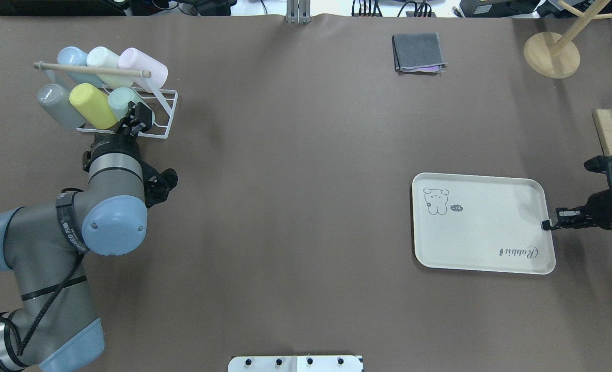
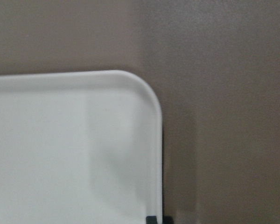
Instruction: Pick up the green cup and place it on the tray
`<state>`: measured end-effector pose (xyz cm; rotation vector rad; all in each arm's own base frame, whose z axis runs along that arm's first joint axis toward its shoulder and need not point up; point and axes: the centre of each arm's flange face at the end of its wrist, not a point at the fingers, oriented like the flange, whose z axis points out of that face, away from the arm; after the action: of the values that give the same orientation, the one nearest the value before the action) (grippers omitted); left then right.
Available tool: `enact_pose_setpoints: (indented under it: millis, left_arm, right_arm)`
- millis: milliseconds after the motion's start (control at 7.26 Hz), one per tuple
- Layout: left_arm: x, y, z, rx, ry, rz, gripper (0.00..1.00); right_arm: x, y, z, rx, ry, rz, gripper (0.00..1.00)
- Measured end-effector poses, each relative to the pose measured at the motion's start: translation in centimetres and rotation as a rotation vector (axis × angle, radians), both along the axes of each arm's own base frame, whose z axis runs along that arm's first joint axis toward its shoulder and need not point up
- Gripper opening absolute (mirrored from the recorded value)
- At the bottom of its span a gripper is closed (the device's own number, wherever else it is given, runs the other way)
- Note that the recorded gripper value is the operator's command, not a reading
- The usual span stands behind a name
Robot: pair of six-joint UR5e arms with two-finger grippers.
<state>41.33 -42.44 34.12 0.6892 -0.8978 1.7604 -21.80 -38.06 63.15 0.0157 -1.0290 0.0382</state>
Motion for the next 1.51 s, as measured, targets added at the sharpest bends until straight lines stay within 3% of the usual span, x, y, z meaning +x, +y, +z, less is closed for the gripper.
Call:
enact_pose_setpoints:
  millis: [551,964,1240,1515]
  left_arm:
    - [3.1,0.7,3.0,0.051,-0.222,0.064,0.99]
    - [5.6,-0.6,5.0,0.09,-0.342,0.048,0.99]
    - [6.5,-1.4,4.2,0.105,-0.401,0.062,0.99]
    - [6.8,-2.6,5.4,0.106,-0.425,0.054,0.99]
  right_arm:
    - [-0.2,0.0,-0.3,-0.005,-0.01,-0.012,0.0]
    - [-1.3,-0.7,-1.8,-0.011,-0.012,-0.027,0.0]
    - [-5.2,-4.6,-8.4,-0.028,0.008,-0.033,0.0]
    - [-11.1,-9.5,-18.8,-0.027,0.043,-0.031,0.0]
